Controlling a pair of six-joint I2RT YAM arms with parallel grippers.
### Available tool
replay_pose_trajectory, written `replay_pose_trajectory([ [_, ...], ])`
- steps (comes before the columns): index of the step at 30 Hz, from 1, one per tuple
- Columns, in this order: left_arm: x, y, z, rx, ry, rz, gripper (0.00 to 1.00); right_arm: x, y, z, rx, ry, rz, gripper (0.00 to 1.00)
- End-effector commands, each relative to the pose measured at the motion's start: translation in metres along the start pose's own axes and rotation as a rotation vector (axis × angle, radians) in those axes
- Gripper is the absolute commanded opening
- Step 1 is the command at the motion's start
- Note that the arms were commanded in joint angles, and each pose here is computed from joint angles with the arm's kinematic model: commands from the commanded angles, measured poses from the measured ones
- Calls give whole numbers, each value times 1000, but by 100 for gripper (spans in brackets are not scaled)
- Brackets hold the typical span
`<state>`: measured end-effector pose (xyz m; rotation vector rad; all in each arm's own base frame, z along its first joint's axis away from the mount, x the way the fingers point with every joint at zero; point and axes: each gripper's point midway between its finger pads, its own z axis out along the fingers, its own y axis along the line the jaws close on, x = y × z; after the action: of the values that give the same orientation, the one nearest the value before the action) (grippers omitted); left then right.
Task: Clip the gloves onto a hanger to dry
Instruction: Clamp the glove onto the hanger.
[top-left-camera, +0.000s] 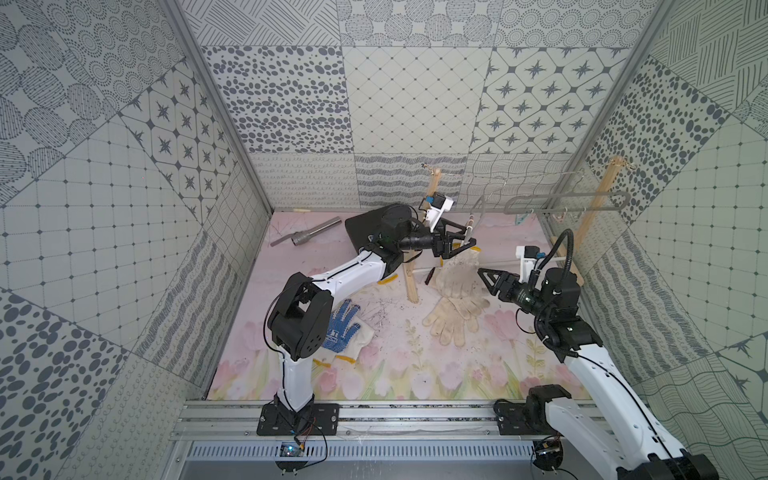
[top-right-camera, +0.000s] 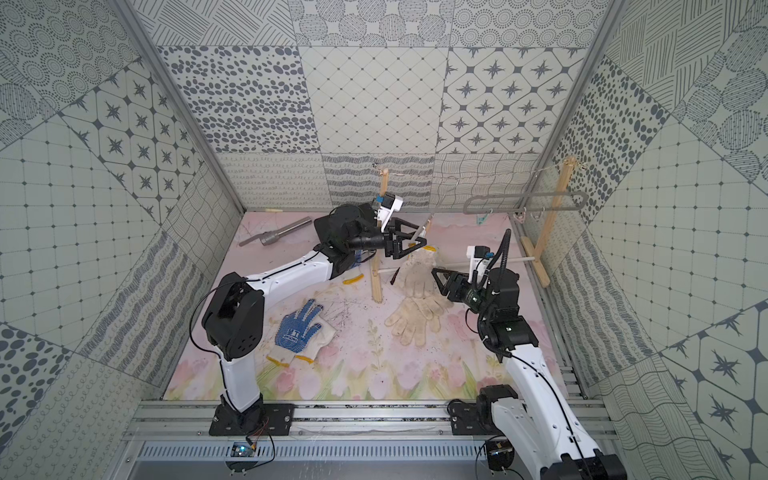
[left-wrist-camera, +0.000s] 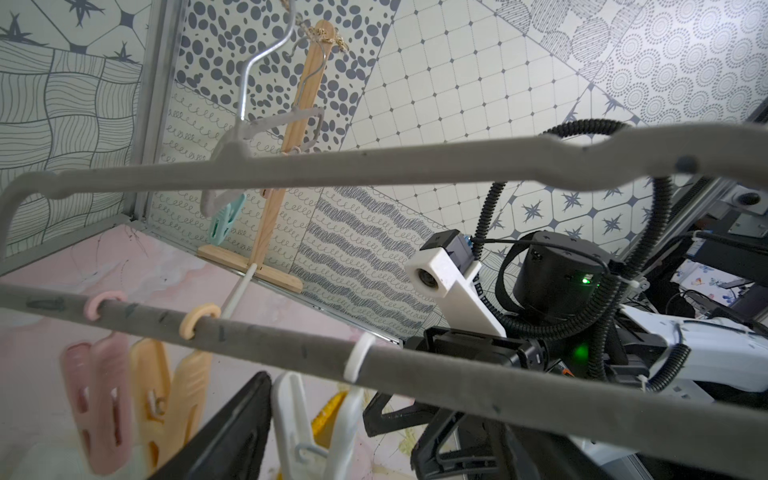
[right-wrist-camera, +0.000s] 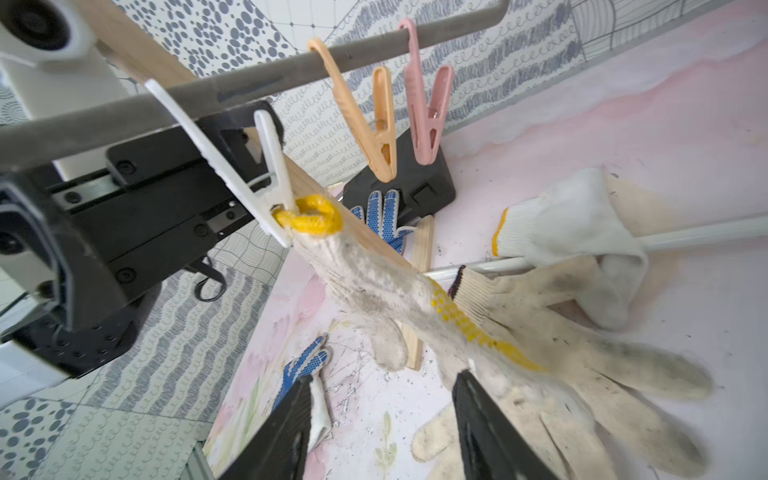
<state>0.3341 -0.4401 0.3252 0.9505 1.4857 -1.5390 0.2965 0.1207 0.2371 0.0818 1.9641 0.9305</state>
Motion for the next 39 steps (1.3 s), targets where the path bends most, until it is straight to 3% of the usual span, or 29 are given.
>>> replay_pose_trajectory([
  [1, 7, 16, -11, -127, 11, 48, 85, -13, -6, 1, 63, -27, -54, 59],
  [12, 21, 22, -19, -211, 36, 35, 87, -39, -21, 7, 186, -52, -94, 61],
  [22, 26, 6, -25, -353, 55, 92, 79, -78, -17, 1, 215, -106, -149, 50],
  [34, 26, -30, -21, -336, 74, 127, 78, -93, -33, 9, 277, -110, -134, 46],
  [39, 31, -47, -15, -315, 79, 121, 65, -89, -45, 12, 313, -100, -115, 46],
])
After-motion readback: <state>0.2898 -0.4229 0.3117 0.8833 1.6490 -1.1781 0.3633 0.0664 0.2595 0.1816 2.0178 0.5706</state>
